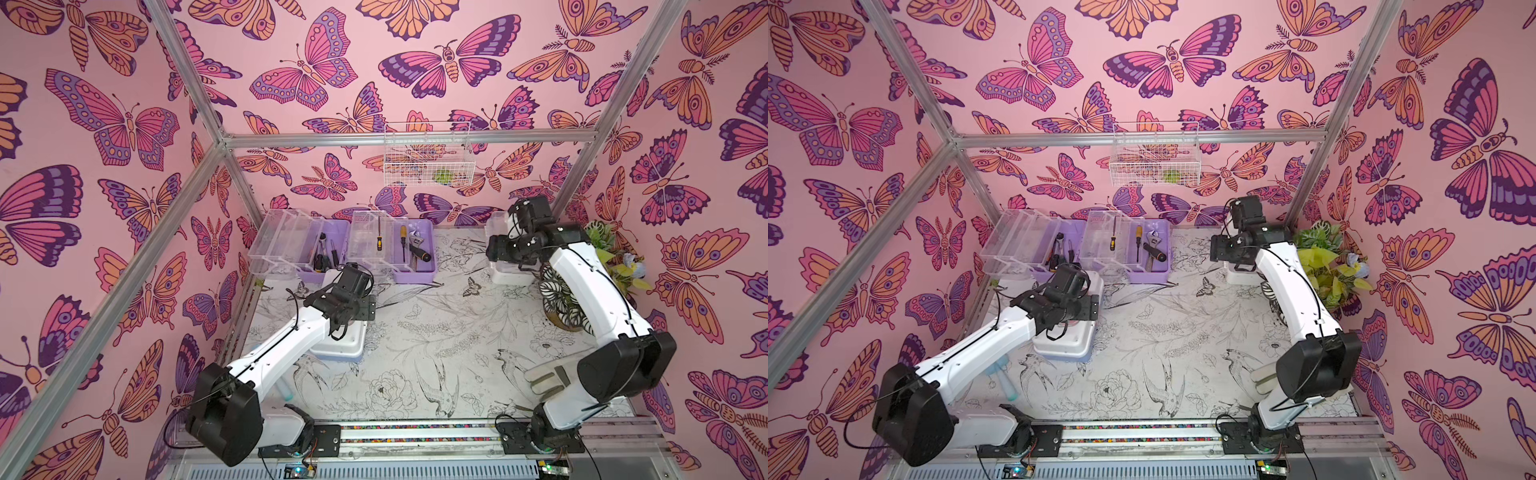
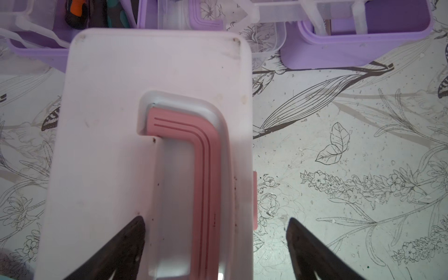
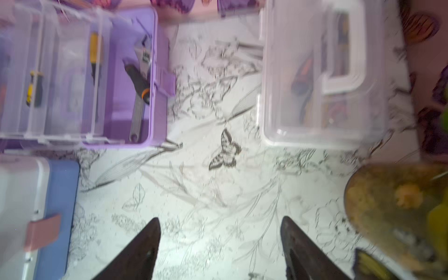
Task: Close toolboxes
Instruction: Move the toolbox to the center of the board.
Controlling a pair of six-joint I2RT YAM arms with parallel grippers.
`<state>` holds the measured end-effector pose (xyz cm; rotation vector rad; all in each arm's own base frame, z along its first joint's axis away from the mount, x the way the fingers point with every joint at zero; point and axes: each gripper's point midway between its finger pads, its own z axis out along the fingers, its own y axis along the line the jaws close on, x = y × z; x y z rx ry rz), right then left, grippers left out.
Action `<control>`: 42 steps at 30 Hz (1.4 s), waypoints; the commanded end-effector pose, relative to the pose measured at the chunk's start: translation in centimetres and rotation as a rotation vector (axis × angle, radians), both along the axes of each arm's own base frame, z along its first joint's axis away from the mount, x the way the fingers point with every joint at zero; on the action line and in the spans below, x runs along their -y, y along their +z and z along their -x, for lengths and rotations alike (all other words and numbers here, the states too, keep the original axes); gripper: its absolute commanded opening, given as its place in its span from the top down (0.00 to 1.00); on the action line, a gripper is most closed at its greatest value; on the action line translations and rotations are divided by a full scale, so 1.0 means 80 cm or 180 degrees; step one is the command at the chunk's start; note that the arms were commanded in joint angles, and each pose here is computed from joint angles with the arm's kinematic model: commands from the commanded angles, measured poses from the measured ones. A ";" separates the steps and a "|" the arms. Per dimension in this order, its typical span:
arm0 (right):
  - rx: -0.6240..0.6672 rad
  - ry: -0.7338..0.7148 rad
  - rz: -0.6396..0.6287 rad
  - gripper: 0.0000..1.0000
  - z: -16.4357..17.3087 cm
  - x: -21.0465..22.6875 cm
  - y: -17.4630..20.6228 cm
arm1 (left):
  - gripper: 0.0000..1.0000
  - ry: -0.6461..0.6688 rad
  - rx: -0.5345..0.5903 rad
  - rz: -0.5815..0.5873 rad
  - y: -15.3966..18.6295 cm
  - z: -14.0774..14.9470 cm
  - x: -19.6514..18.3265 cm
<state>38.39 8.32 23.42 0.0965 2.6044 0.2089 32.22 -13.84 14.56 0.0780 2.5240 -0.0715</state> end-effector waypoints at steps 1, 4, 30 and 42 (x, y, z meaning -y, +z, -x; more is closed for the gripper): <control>-0.0045 -0.0017 -0.0225 0.22 0.035 -0.019 0.002 | 0.16 -0.0135 -0.0306 0.0216 -0.029 0.010 0.023; -0.0096 -0.0031 -0.0383 0.24 0.057 -0.028 -0.002 | 0.21 -0.0272 -0.0383 0.0346 -0.041 0.016 0.048; -0.0610 0.0015 -0.0753 0.44 0.180 -0.076 -0.114 | 0.02 -0.1381 0.0291 0.1475 0.068 0.066 0.282; -0.0292 0.0564 -0.0681 0.41 0.157 -0.214 -0.094 | 0.03 -0.0892 0.0581 0.0939 0.102 0.079 0.116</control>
